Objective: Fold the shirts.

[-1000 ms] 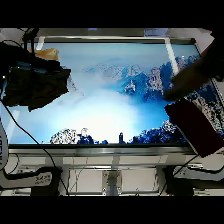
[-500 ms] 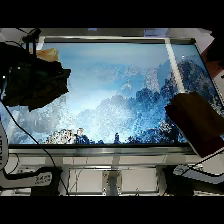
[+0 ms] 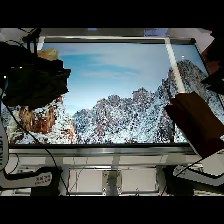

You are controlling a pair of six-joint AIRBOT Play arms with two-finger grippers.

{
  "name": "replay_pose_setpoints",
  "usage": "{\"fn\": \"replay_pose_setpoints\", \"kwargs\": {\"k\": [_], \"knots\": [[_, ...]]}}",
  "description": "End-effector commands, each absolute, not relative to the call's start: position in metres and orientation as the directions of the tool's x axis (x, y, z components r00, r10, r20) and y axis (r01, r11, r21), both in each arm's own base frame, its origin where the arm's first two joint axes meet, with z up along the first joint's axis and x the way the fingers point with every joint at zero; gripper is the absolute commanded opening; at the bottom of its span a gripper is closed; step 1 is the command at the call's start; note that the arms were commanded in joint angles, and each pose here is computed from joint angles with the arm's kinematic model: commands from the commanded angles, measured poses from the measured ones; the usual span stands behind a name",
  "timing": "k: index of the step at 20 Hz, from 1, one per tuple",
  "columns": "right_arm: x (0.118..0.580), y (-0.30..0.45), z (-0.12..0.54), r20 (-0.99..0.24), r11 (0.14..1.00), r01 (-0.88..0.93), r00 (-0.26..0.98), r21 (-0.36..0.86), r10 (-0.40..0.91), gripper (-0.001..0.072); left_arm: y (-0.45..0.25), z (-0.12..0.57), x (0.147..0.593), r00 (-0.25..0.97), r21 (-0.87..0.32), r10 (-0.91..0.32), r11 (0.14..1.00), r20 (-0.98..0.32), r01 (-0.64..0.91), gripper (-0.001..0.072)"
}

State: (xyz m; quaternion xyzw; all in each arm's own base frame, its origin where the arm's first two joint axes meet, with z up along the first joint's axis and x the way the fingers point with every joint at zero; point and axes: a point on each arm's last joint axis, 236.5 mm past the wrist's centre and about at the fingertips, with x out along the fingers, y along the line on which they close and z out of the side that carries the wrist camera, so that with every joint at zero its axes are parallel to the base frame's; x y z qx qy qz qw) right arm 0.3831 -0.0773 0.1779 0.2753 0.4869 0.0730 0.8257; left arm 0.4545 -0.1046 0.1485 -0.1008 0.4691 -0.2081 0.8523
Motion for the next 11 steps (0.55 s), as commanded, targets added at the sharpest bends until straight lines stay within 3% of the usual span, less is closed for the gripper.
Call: {"fn": "replay_pose_setpoints", "kwargs": {"k": [1,2,3,5,11], "knots": [[0.424,-0.038,0.190,-0.715,0.899,-0.047,0.589,0.435,0.376,0.0428,-0.116,0.150,0.453,0.467,-0.375,-0.465,0.885,-0.752,0.276,0.0013],[0.423,-0.042,0.179,-0.761,0.932,-0.036,0.567,0.360,0.316,0.0366,-0.119,0.150,0.452,0.465,-0.376,-0.467,0.883,-0.752,0.280,0.0013],[0.418,-0.049,0.168,-0.805,0.959,-0.027,0.536,0.284,0.253,0.0256,-0.120,0.150,0.452,0.463,-0.376,-0.469,0.882,-0.752,0.283,0.0013],[0.410,-0.060,0.157,-0.853,0.981,-0.014,0.491,0.195,0.176,0.0258,-0.120,0.150,0.452,0.462,-0.376,-0.469,0.882,-0.753,0.283,0.0013],[0.410,-0.061,0.156,-0.856,0.983,-0.011,0.489,0.186,0.167,0.0258,-0.121,0.146,0.443,0.425,-0.380,-0.472,0.879,-0.772,0.287,0.0012]]}}
